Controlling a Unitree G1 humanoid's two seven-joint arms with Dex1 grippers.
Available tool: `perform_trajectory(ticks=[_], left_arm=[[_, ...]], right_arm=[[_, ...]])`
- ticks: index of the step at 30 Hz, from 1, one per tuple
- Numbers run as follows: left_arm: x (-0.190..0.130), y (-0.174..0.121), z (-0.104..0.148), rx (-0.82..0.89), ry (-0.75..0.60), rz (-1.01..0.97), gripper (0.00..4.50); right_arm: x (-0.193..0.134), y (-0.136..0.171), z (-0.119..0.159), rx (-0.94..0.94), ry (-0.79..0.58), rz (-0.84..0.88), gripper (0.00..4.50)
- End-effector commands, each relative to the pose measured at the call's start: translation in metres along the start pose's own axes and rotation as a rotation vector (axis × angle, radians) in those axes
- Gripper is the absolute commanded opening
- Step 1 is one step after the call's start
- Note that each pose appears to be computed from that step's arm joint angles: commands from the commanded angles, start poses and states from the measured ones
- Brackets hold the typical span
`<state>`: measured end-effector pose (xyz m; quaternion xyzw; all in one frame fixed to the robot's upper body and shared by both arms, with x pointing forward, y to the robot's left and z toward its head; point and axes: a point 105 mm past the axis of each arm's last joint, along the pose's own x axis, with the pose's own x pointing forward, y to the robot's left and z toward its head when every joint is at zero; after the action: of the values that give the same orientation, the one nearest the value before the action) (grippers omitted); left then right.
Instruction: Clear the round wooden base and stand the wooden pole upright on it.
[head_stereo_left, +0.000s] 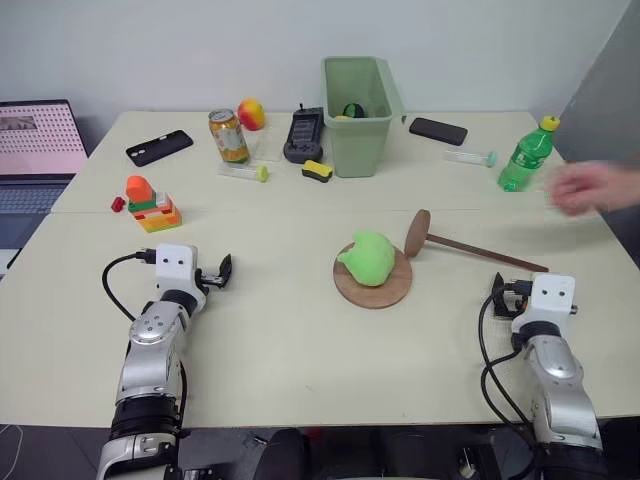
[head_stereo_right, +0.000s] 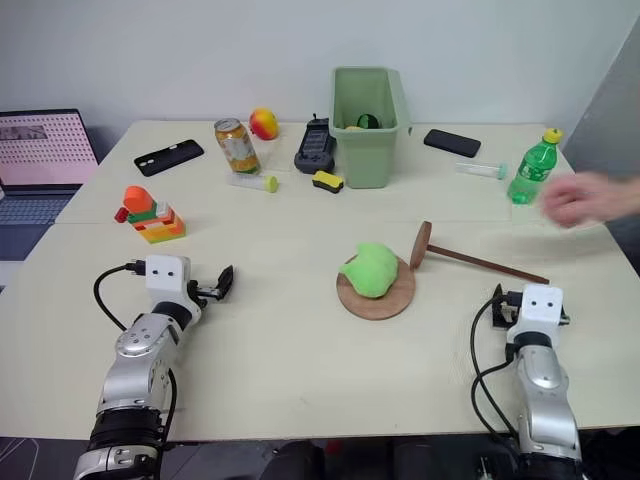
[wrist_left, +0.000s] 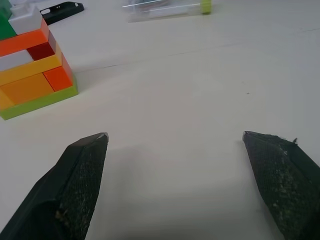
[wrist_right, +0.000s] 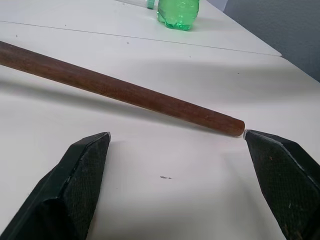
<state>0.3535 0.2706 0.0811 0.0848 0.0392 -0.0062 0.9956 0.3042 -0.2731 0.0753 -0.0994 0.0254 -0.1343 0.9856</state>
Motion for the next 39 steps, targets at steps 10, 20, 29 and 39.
perform_trajectory(ticks=[10,20,29,39], left_arm=[[-0.02,-0.023,0.053,-0.046,-0.095,-0.342,4.5],[-0.075,-0.107,0.085,0.019,-0.101,-0.847,4.5],[-0.047,-0.18,0.084,0.042,-0.143,-1.008,4.5],[0.0,-0.22,0.072,0.109,-0.158,-1.083,4.12]], right_arm=[[-0.021,0.044,0.066,0.017,-0.17,0.441,4.49],[-0.059,0.129,0.115,-0.032,-0.218,1.165,4.49],[-0.09,0.114,0.114,0.034,-0.161,1.267,4.49],[-0.078,0.089,0.106,0.064,-0.134,1.034,4.5]])
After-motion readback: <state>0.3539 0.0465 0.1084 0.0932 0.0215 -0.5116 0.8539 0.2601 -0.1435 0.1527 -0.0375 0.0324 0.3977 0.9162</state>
